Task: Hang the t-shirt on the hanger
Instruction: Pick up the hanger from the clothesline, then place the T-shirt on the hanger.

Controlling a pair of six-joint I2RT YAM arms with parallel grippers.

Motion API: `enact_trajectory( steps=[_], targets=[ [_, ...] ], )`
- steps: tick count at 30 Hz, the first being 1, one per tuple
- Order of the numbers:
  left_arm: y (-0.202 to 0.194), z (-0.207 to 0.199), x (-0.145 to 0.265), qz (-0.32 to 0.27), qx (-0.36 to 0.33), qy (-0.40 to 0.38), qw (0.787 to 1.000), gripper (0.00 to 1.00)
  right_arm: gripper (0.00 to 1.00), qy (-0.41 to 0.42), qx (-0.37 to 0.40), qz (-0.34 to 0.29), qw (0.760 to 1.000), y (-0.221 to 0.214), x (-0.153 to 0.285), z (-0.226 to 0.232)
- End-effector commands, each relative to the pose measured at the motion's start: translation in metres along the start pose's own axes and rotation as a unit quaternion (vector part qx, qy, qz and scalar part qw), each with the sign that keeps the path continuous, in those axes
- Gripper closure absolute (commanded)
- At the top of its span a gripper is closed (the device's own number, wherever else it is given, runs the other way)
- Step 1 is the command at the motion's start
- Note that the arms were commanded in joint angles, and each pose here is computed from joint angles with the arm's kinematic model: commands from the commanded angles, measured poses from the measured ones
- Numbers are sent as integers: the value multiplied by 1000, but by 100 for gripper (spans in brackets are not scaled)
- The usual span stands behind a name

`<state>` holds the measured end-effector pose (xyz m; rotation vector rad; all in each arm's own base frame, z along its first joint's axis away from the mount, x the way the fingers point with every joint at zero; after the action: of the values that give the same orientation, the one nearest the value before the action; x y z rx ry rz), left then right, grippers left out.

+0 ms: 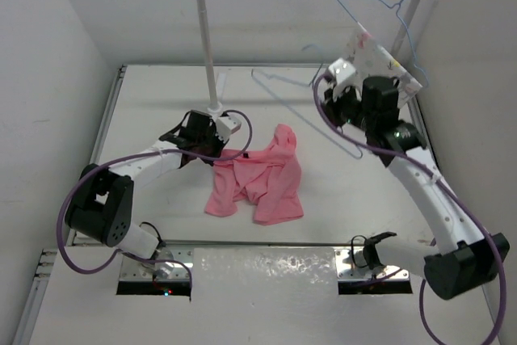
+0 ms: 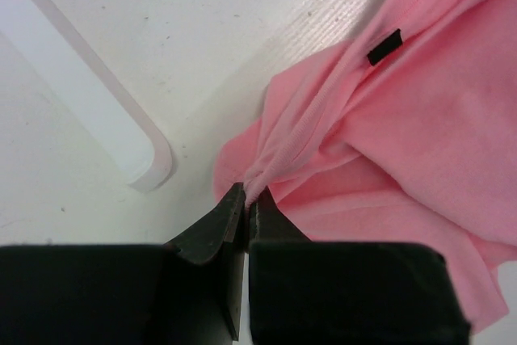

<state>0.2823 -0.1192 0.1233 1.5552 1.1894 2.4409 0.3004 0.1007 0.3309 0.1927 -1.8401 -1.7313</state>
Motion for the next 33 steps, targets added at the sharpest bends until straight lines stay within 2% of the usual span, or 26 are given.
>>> enact_trajectory(
  steps=[1,4,7,10,13,23,27,33],
  targets=[
    [29,19,18,-57,29,32,997,100,100,32,11,-10,999,-38,3,22],
    [33,25,21,-54,30,38,997,100,100,42,-2,21,999,-70,6,31],
    [34,26,18,-49,26,33,998,100,100,91,-2,62,994,-97,9,53],
    [37,31,14,-42,27,35,998,100,100,134,14,92,987,-119,11,72],
    [40,36,10,-36,29,45,998,100,100,138,23,111,984,-130,13,77],
    [36,40,-2,-12,24,47,999,100,100,129,28,88,987,-120,20,79],
    [36,42,-6,-4,26,50,998,100,100,152,37,77,985,-116,25,87],
    [42,45,-10,-9,29,46,998,100,100,166,44,96,981,-124,22,93]
  ],
)
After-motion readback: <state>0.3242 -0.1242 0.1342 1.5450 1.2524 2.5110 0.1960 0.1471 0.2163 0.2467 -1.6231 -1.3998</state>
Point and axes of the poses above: each gripper's point midway between its finger pads, its own x axis back along the fingers, its own z axis along the line the jaws close on, y = z × x, the point moved 8 cm from there along x, back along the fingers, and after that the axes turned 12 degrees about -x, right-handed, at the moved point
